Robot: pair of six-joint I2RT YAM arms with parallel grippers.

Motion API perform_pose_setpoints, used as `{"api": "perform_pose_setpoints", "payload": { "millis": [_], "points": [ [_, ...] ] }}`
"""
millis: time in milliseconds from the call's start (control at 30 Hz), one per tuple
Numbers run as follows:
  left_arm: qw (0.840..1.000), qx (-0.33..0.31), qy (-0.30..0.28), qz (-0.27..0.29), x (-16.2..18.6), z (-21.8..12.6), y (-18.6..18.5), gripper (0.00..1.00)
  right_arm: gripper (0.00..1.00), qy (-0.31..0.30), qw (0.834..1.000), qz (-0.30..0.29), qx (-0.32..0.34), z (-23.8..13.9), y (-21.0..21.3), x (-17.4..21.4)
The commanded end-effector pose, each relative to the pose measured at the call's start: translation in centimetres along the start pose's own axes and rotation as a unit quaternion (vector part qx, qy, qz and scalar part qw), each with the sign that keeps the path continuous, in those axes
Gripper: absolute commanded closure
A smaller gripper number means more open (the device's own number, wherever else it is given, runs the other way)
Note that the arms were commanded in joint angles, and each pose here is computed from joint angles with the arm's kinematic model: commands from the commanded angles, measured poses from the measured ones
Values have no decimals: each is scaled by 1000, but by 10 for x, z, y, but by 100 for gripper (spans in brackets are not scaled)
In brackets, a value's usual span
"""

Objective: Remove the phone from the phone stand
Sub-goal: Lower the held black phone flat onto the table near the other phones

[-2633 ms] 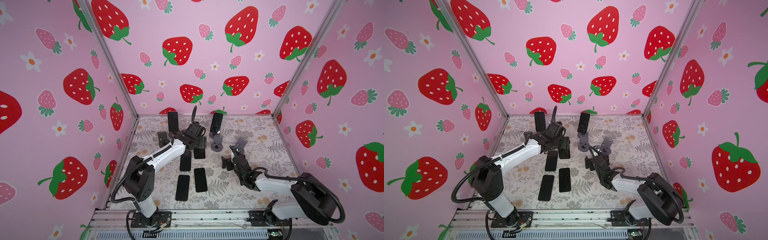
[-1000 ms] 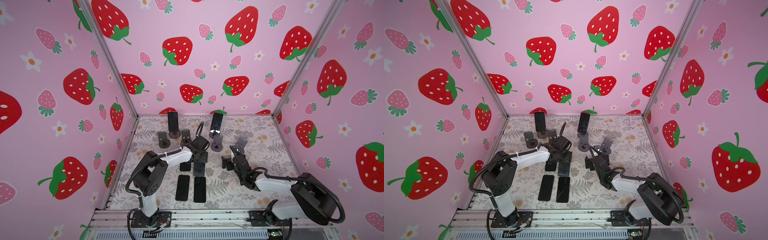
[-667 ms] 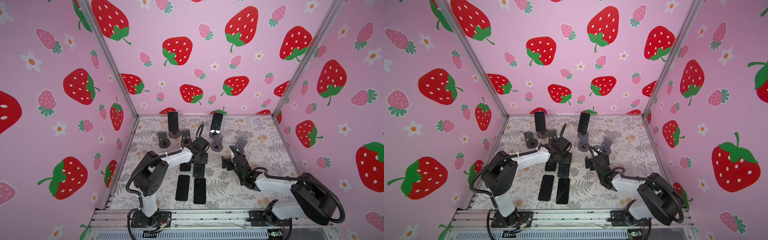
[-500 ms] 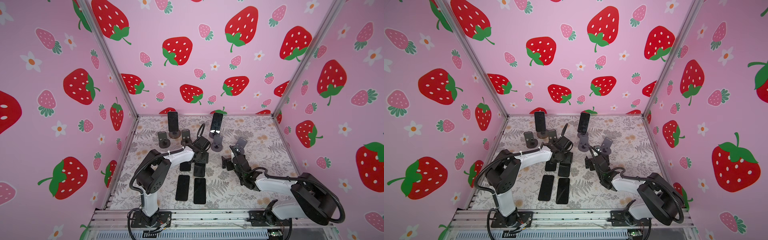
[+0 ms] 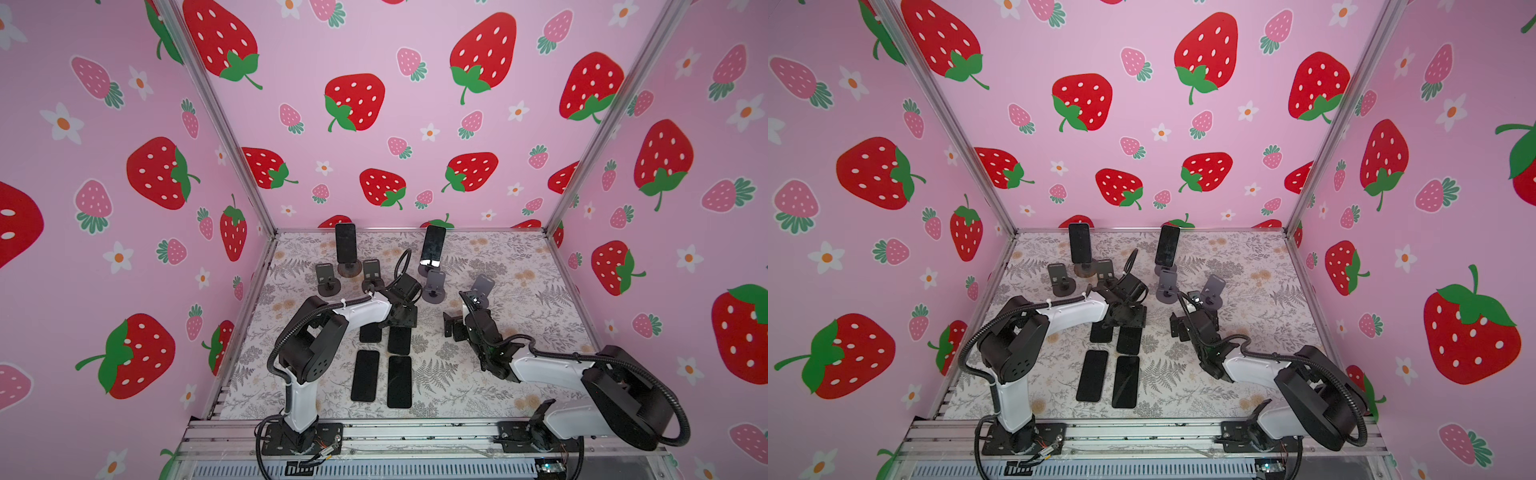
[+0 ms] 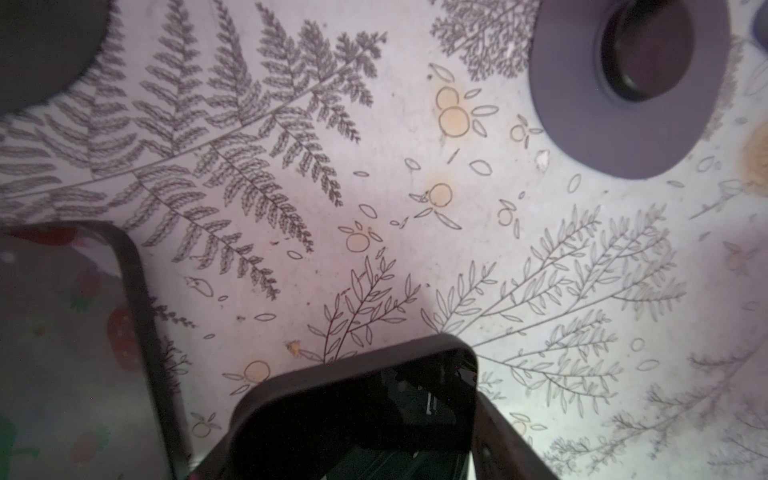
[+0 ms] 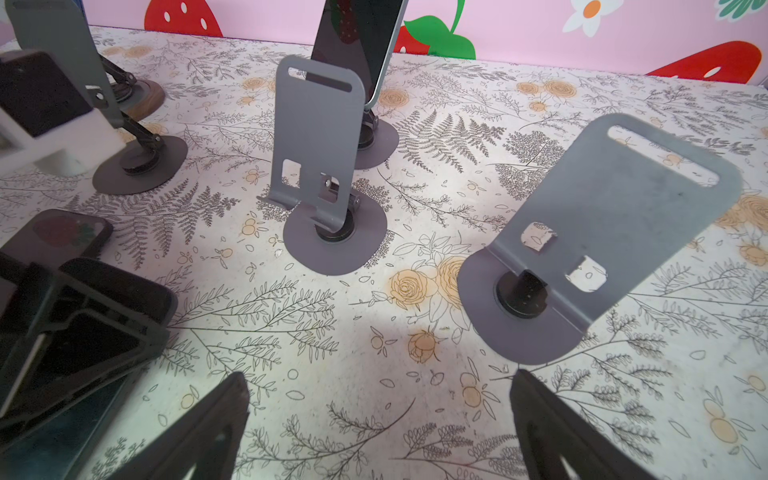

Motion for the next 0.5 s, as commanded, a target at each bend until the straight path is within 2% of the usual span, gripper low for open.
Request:
{"api": "perform_pose_setpoints", "payload": {
  "millis": [0, 467],
  "points": [
    [1000, -24, 16, -14, 2, 5, 2, 36, 0, -2, 1000, 9, 1, -1, -1, -2],
    [997, -54, 45, -15, 11, 13, 6, 30, 0, -2, 1000, 10, -1, -1, 0, -2]
  ]
}}
Point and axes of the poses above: each gripper's point midway between its finger pads, its own z axis out along the fingers, its own y axis along the line the jaws close on, x = y × z, the point moved 10 cm from there along -z, back along the fingers, and after that the axes turned 7 degrees about z, right-handed, at the moved point
